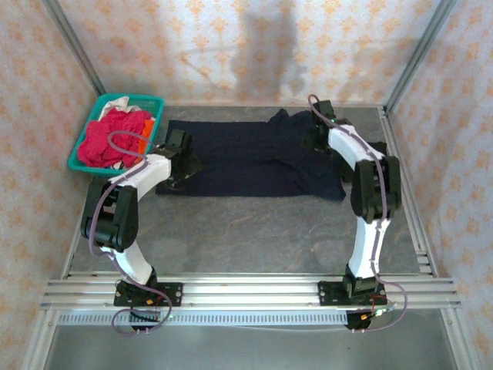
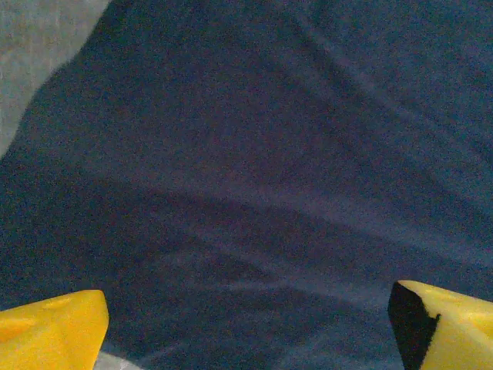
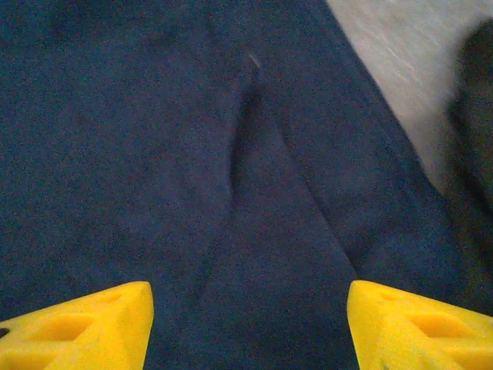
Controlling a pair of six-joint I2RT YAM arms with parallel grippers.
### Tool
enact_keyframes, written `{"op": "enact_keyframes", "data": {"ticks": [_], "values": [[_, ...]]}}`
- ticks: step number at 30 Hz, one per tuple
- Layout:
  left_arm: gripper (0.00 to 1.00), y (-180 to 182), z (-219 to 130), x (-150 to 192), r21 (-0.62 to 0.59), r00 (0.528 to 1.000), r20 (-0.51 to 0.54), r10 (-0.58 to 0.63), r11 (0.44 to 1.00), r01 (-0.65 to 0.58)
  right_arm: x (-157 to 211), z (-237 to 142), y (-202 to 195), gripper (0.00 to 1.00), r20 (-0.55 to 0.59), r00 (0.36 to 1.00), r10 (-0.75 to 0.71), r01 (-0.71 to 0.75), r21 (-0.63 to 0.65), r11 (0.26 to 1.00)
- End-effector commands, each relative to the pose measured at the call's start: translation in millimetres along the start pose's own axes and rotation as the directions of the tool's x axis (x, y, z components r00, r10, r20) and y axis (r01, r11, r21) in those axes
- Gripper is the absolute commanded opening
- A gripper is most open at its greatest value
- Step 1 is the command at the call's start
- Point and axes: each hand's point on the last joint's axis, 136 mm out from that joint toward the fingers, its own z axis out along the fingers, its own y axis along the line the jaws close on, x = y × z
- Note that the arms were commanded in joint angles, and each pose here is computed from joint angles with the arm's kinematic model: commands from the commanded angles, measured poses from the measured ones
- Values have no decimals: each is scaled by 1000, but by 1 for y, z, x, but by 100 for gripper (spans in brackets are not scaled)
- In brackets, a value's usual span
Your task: Fold and stack the t-shirts
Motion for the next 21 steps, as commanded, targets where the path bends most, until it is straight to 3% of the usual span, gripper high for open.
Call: {"op": "enact_keyframes", "data": {"ticks": [1, 7, 11, 14, 21], "values": [[95, 4, 7, 8, -1, 1000, 1, -27, 1000, 27, -1, -45, -29, 67, 145, 986, 83, -88, 29, 996], [94, 16, 19, 23, -23, 999, -24, -34, 999, 33, 83, -34, -75, 65, -1, 981, 195, -195, 9, 981], [94, 21, 27, 28, -42, 999, -36, -41, 998, 39, 110, -19, -78, 56, -88, 972, 216, -218, -11, 976], [94, 25, 31, 30, -54, 998, -39, -48, 997, 46, 115, -7, -78, 46, -126, 968, 217, -219, -1, 976], [94, 44, 43, 31, -78, 993, -57, -102, 992, 98, 109, 2, -94, 9, -126, 969, 214, -204, 84, 975]]}}
